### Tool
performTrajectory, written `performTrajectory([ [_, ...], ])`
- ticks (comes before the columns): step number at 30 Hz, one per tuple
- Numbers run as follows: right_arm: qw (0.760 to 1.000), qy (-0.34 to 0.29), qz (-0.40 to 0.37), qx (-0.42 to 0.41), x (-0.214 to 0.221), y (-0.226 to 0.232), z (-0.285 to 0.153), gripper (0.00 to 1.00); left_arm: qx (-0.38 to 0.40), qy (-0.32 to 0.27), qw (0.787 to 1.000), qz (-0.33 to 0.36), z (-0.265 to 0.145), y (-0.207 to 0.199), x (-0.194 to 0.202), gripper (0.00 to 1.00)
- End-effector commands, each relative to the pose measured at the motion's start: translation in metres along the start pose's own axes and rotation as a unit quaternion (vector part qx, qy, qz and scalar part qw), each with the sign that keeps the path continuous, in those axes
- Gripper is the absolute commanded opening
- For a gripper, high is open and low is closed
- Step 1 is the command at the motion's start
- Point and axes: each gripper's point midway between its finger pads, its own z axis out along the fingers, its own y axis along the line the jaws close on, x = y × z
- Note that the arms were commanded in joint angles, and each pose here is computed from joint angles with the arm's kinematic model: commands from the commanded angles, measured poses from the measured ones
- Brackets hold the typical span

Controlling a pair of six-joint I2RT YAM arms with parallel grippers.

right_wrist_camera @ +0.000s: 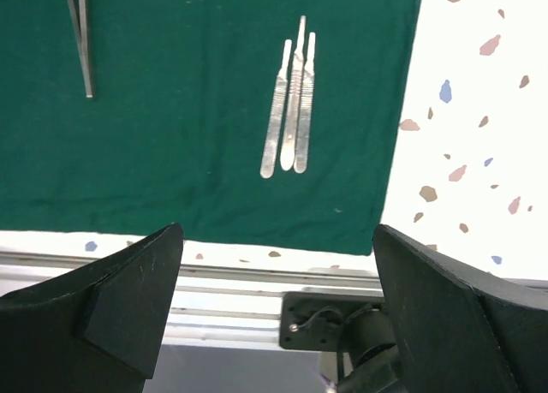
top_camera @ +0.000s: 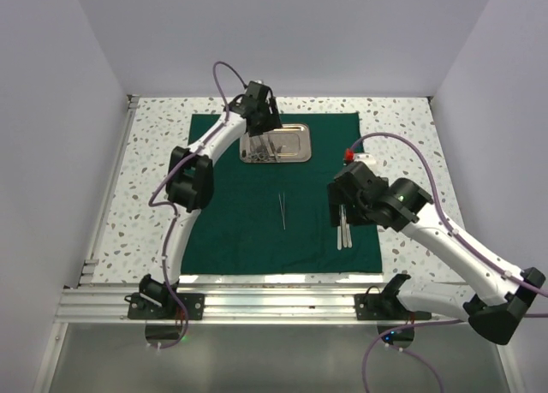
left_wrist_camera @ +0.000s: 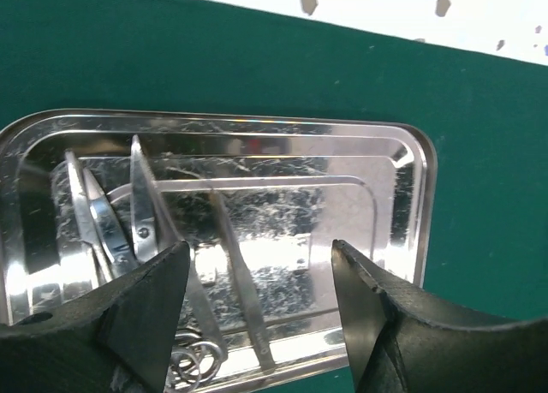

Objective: Open and lay out the surgical kit
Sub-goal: Pick up the medical item from the container.

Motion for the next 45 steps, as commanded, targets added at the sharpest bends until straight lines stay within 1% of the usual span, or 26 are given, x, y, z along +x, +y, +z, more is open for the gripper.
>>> performTrajectory([
  [1,0.999,-0.014,-0.025,0.032,-0.014,-0.007,0.004,0.96,0.049,-0.057,0.997,0.003,-0.008,-0.038,-0.030,0.70],
  [7,0.998,-0.006,-0.042,0.040,-0.019,-0.004,0.015,0.97,0.038,-0.048,0.998,0.014,0.001,-0.036,-0.016,0.68],
  [11,0.998,-0.005,-0.041,0.041,-0.020,-0.006,0.018,0.98,0.014,-0.038,0.999,0.023,0.007,-0.027,-0.005,0.66],
  [15,0.999,0.001,-0.037,0.038,-0.019,-0.007,0.022,0.98,-0.016,-0.042,0.998,0.036,0.007,-0.019,-0.001,0.65],
  [23,0.998,0.013,-0.034,0.041,-0.011,-0.014,0.027,0.98,-0.025,-0.038,0.998,0.043,0.008,-0.018,0.007,0.65],
  [30,0.999,0.020,-0.027,0.042,-0.008,-0.022,0.029,0.98,-0.039,-0.018,0.998,0.050,0.015,-0.012,0.027,0.64],
  [36,0.998,0.026,-0.025,0.045,-0.005,-0.028,0.031,0.98,-0.052,-0.015,0.997,0.053,0.018,-0.009,0.035,0.62],
  [41,0.998,0.030,-0.020,0.046,0.000,-0.033,0.032,0.98,-0.066,-0.011,0.996,0.052,0.019,-0.003,0.039,0.59],
  [43,0.998,0.031,-0.020,0.045,0.002,-0.034,0.032,0.98,-0.067,-0.009,0.996,0.052,0.019,-0.002,0.040,0.55],
  [45,0.998,0.032,-0.017,0.046,0.003,-0.036,0.032,0.98,-0.067,-0.005,0.996,0.050,0.020,-0.001,0.043,0.54],
])
